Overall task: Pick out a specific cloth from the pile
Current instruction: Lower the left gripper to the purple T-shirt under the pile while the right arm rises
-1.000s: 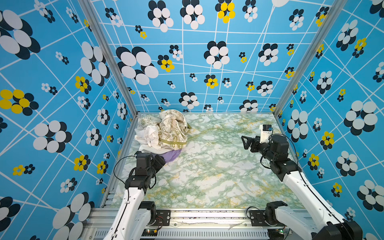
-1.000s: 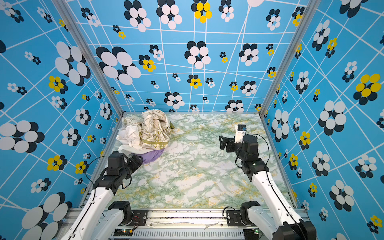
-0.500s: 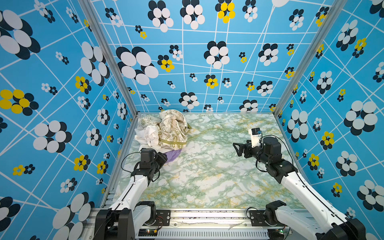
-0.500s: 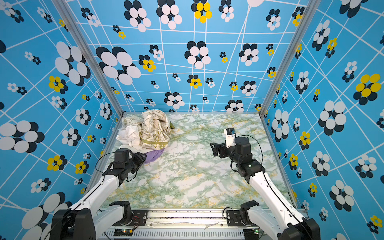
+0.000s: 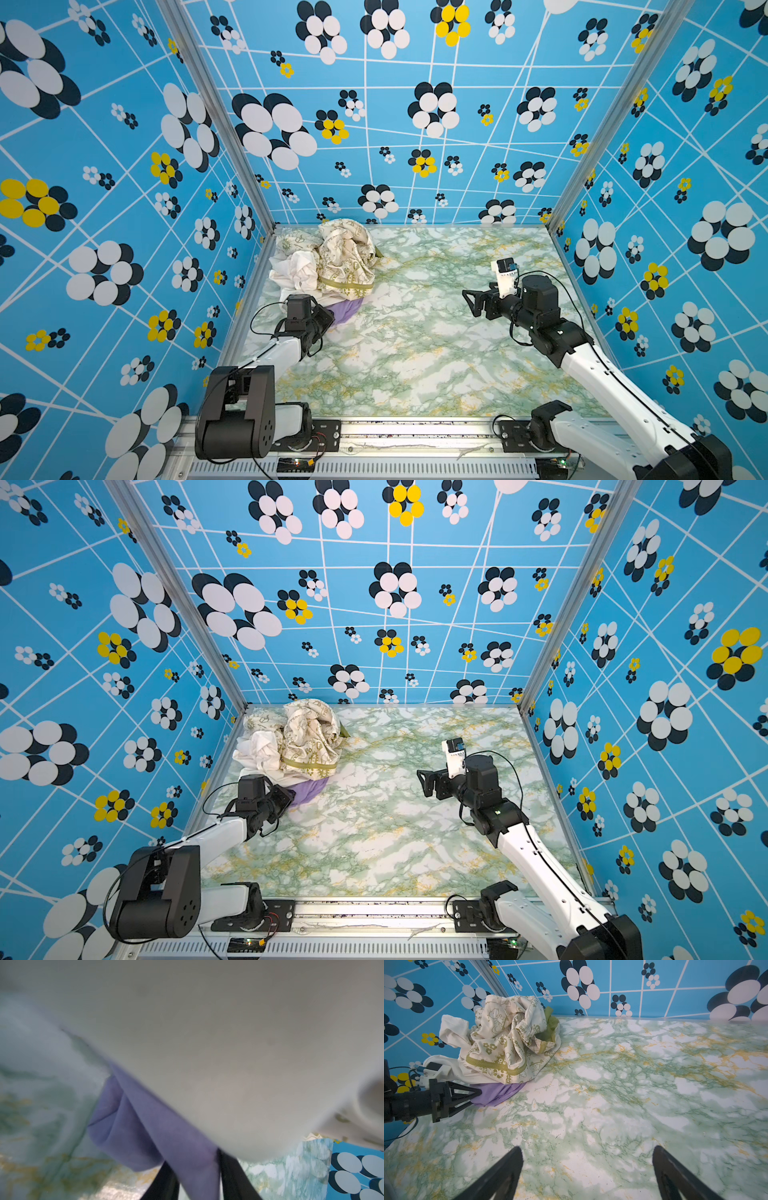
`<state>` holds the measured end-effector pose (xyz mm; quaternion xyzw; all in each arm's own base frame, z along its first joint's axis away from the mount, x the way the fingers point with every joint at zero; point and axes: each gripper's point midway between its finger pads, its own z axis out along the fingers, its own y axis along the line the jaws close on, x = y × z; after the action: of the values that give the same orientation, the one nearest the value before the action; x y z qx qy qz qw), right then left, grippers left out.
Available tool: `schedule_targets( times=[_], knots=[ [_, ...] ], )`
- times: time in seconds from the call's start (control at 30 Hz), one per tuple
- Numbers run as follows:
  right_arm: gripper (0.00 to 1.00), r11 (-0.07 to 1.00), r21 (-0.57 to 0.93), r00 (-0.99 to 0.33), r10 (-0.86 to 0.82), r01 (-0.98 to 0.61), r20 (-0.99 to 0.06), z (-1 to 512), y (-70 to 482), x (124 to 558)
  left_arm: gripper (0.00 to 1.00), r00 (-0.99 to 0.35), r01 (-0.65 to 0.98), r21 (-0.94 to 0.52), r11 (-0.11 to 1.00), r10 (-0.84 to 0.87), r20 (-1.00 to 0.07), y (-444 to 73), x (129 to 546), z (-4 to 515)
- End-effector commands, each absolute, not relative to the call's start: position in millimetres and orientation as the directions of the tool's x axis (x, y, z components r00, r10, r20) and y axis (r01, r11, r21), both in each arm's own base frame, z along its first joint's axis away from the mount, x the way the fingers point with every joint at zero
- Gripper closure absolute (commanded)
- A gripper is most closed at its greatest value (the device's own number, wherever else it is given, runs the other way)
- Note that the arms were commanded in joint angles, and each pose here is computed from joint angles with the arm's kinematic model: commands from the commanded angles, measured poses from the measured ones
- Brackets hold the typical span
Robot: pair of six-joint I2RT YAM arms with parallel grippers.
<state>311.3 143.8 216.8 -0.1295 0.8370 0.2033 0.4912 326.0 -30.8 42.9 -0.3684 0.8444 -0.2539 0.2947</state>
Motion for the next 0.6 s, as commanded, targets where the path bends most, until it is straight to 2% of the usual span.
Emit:
schedule_targets(
  times=[0.0,0.17,0.57],
  knots=[
    [0.01,0.884,0.196,-0.475,-0.033,-0.424,-0.879,222.2,145.8,310.8,0.78,-0.564,-0.435,-0.668,0.604,-0.761,-0.321,-32.0,335.5,44.7],
    [0.01,0.887,0.185,-0.475,-0.044,-0.424,-0.879,220.9,144.5,309.3,1.0,-0.578,-0.387,-0.698,0.602,-0.748,-0.326,-37.9,344.9,56.1],
    [0.01,0.889,0.181,-0.471,-0.043,-0.421,-0.881,219.5,143.5,308.3,1.0,-0.53,-0.219,-0.726,0.652,-0.704,-0.473,-38.7,356.1,151.3]
  ],
)
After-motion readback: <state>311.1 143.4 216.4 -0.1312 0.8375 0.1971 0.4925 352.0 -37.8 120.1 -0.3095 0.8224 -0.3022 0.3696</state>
